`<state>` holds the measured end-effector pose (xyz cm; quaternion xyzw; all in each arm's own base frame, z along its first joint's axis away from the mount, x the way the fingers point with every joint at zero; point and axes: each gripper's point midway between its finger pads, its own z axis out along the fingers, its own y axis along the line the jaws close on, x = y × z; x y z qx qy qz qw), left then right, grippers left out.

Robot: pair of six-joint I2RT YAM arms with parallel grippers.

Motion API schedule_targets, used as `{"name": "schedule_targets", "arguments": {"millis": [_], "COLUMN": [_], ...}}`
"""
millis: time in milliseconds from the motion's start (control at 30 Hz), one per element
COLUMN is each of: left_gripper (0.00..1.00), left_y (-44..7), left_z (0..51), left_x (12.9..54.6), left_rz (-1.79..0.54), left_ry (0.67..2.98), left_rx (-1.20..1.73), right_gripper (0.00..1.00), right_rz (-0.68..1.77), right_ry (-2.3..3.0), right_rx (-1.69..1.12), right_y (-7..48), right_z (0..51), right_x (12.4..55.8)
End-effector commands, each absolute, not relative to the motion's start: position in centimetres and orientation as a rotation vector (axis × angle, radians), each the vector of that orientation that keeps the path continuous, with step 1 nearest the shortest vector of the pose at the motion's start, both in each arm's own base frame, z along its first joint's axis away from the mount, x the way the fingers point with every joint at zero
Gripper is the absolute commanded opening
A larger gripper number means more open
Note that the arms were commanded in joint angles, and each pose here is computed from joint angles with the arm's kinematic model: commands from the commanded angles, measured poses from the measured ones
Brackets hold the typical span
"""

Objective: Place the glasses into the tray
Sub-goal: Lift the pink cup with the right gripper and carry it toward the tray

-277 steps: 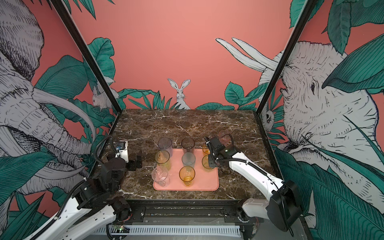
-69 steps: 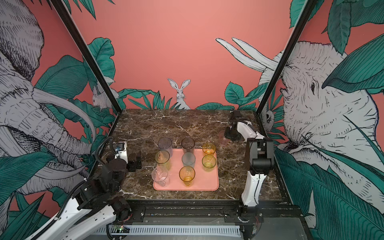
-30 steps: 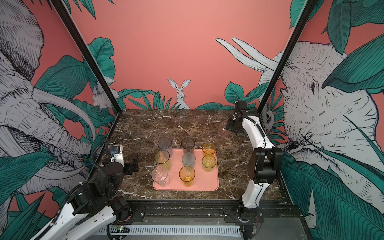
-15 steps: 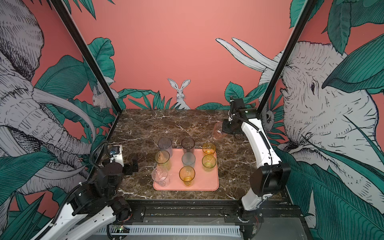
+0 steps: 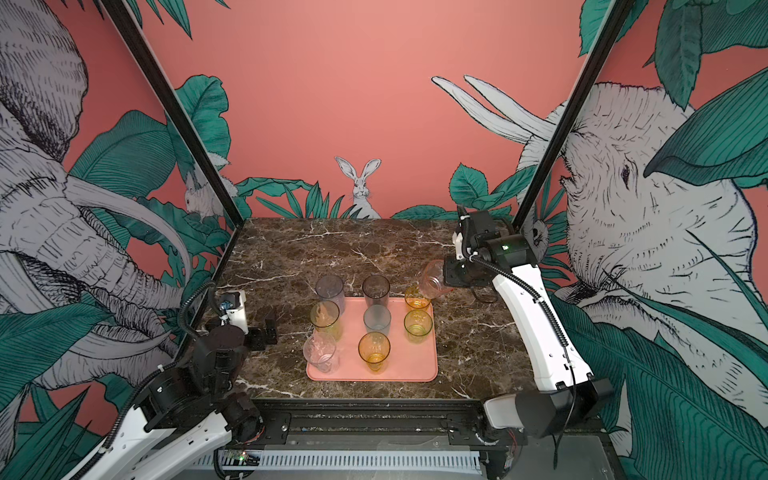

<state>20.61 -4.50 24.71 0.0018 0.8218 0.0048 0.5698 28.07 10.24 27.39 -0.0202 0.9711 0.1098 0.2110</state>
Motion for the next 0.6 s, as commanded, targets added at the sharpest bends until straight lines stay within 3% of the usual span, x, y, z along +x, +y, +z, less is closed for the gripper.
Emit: {"name": "schedule_targets", "arguments": {"millis": [0,567], "left_gripper": [1.0,1.0], "left_y": [-4.8,-5.4], "left_z": [24.4,24.0], "left_x": [20.8,21.2], "left_rz": [-0.009,-0.012], "left_ry": [1.927,1.937], "left_rx": [-0.012,0.014], "right_gripper": [0.0,0.0], "right_rz": [0.266,0.127], "right_ry": [2.718,2.734], "right_rx": [-0.066,-0.181], "right_y": [9.7,10.0], "right_z": [27.1,24.2], "right_x": [25.8,19.6]}}
